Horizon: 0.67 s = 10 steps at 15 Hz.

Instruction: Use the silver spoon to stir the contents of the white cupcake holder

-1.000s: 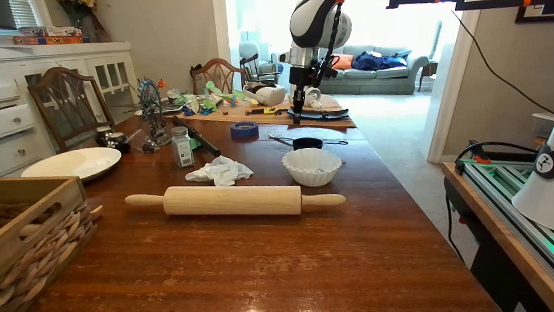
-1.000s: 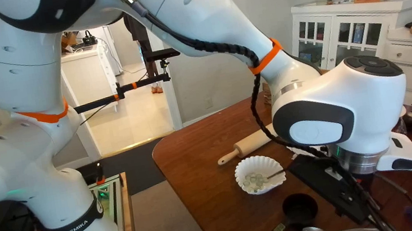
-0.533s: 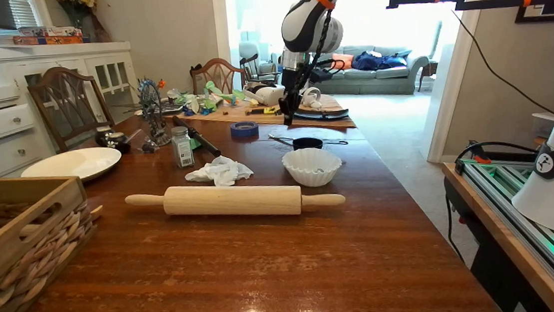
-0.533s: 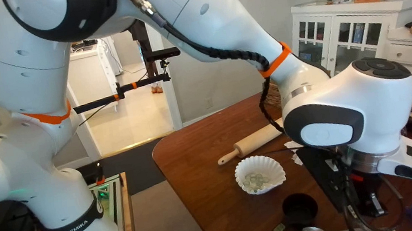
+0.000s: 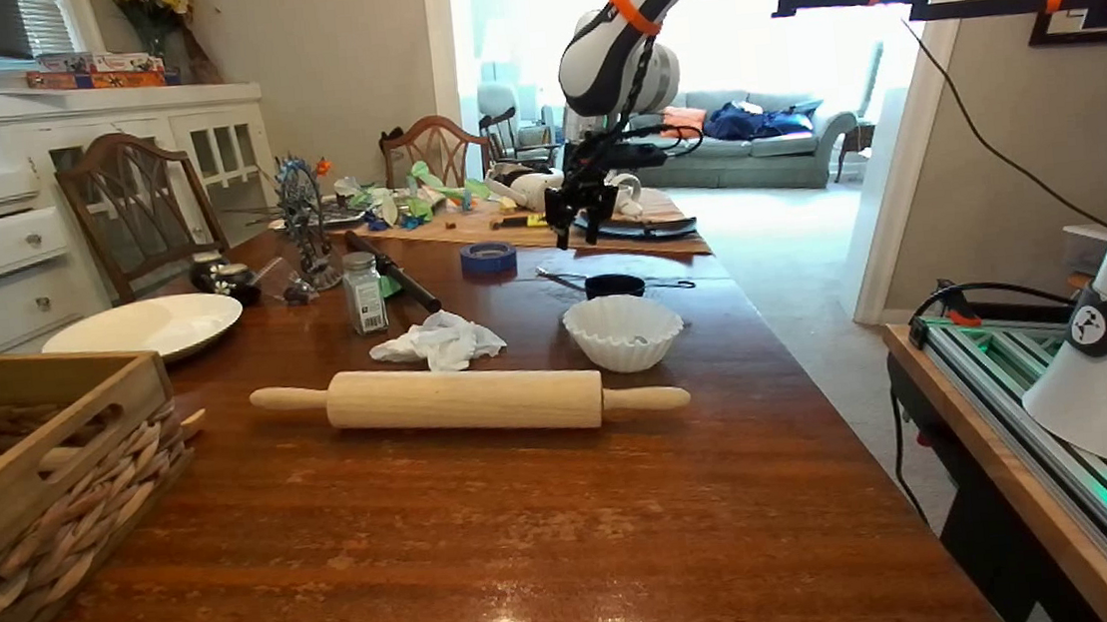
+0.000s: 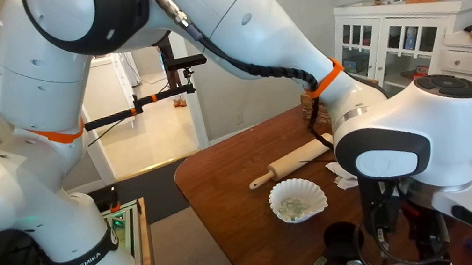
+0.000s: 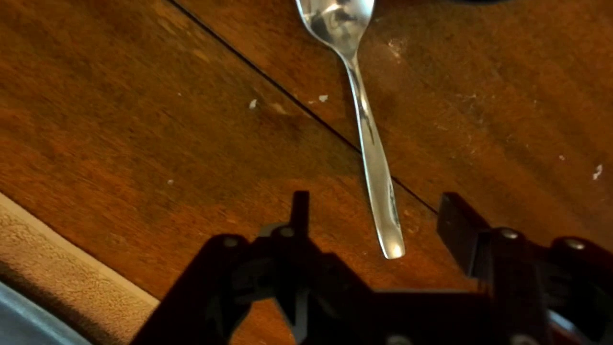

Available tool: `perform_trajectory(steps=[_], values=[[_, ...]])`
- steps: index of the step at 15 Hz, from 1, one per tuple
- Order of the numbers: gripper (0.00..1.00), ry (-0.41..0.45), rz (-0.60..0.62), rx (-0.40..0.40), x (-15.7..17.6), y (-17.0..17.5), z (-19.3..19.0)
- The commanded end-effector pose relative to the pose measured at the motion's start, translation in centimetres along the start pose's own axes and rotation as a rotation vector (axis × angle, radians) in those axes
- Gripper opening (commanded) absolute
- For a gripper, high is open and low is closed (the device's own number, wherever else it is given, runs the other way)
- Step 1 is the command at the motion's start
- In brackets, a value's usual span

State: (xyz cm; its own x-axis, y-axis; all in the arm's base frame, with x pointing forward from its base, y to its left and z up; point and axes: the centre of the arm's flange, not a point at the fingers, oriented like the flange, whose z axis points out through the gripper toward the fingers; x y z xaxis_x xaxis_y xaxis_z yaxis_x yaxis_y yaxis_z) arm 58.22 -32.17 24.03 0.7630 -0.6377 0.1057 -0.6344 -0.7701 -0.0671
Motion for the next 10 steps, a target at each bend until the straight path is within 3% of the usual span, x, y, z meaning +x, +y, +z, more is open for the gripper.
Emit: perform_trajectory(steps=[1, 10], values=[[0.99, -0.010, 0.082, -0.013, 0.6, -0.8, 0.8], [1.00, -0.054, 0.041, -0.039, -0.4, -1.2, 3.0]])
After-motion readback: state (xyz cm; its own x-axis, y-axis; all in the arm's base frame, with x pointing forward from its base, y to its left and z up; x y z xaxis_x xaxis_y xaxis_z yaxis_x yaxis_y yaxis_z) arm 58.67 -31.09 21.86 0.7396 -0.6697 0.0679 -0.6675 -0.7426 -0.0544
